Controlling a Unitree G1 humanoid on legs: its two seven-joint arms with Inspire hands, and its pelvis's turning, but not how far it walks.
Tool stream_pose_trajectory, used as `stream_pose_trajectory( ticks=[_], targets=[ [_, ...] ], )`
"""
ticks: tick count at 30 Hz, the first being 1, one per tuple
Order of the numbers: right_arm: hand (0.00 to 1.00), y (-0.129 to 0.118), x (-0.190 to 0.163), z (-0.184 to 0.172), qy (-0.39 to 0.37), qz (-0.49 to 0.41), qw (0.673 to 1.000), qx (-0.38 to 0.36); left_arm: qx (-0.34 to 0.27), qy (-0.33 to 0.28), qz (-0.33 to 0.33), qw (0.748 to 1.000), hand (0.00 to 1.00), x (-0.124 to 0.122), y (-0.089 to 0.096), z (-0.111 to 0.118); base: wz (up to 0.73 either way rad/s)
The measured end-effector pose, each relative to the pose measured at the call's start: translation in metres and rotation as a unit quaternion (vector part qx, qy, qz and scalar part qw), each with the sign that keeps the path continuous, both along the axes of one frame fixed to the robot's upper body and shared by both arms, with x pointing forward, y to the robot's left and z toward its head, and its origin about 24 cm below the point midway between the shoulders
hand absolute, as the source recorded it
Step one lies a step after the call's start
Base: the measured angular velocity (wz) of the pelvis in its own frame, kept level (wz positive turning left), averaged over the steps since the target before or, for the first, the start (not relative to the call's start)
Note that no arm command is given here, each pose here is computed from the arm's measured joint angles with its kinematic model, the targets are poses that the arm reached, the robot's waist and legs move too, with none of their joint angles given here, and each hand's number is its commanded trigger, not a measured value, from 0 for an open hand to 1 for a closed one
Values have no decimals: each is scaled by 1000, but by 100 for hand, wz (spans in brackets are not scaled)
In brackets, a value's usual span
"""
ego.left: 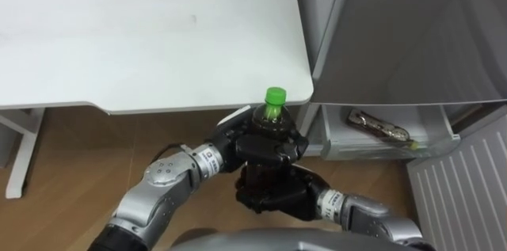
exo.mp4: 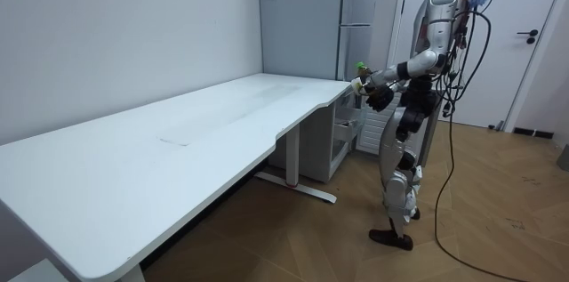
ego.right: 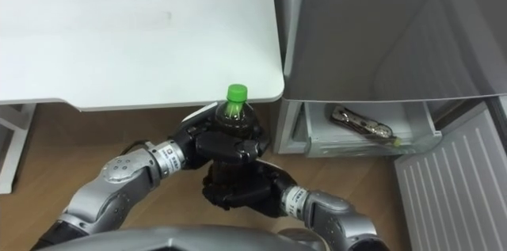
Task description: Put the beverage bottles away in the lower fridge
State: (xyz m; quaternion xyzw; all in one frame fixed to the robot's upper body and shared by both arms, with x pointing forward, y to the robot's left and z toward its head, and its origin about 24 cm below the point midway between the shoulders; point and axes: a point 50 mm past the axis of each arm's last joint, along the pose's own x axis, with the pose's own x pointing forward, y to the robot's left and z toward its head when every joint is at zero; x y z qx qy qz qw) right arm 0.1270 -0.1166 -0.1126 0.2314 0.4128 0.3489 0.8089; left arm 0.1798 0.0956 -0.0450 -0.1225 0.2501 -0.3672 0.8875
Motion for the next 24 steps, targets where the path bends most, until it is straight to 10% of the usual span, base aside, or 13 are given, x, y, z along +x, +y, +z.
stream_pose_trajectory(
  ticks=[5, 6, 7, 24],
  targets=[
    [100, 0, 0, 0, 0, 0, 1000, 0, -2, 2, 1, 1000, 100, 0, 0, 0, 0],
    [100, 1, 0, 0, 0, 1, 1000, 0, -5, 5, 2, 1000, 63, 0, 0, 0, 0],
    [100, 1, 0, 0, -1, 1, 1000, 1, -6, 6, 3, 1000, 0, 0, 0, 0, 0],
    [100, 3, 7, 8, -22, -6, 999, 24, -21, -17, 13, 1000, 0, 9, 2, 12, 0]
  ],
)
